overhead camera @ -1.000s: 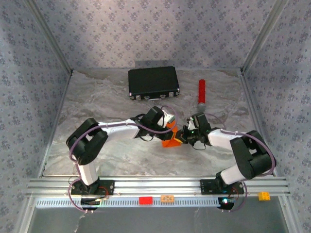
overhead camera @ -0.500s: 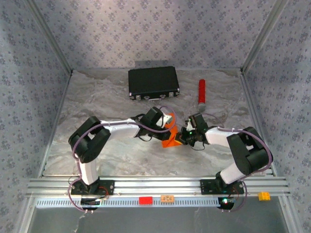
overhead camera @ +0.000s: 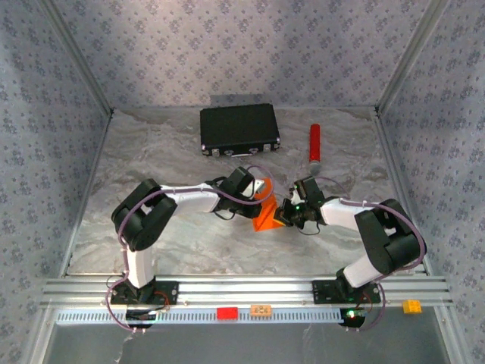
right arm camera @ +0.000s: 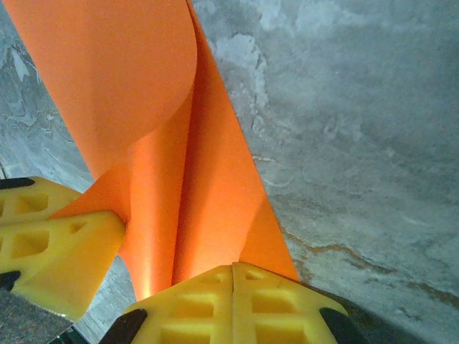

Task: Fold a paper plane with a square sheet of paper (pick it up from the middle)
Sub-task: Fold the triangle a second time at the center of the table.

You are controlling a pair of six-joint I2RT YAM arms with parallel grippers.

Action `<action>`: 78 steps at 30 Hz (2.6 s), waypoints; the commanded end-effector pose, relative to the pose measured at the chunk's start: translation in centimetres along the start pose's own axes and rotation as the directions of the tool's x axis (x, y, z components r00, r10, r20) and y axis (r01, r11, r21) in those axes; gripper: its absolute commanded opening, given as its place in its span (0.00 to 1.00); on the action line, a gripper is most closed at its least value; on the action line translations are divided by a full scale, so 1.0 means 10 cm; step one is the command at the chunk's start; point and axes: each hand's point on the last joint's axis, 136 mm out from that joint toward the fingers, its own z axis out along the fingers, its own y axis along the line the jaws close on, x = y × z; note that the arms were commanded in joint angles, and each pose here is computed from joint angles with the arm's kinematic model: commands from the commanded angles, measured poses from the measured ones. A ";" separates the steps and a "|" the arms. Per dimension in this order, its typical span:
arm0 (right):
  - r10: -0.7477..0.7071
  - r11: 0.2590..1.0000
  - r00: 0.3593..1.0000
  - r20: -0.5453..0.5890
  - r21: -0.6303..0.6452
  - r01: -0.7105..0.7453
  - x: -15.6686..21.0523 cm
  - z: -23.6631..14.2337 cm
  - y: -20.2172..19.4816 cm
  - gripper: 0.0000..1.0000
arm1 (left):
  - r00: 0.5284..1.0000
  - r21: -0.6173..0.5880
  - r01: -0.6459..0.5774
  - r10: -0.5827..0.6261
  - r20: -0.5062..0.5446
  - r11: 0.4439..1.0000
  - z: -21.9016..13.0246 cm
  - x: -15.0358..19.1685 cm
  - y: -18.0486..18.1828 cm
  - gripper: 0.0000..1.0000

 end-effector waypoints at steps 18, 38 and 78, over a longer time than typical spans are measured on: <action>0.035 0.993 0.999 -0.025 0.114 -0.032 0.10 0.00 -0.27 0.05 | 1.000 -0.092 -0.010 0.010 0.003 0.996 0.01 -0.05 0.17 0.05; 0.006 1.000 1.000 -0.030 0.000 -0.006 0.03 0.05 0.09 0.08 | 0.999 -0.067 0.016 -0.019 -0.041 0.998 0.09 0.09 0.18 0.03; 0.047 0.996 0.998 -0.048 0.077 -0.043 0.12 0.09 -0.20 0.06 | 1.000 -0.085 0.008 -0.006 0.030 0.996 -0.07 -0.06 0.15 0.03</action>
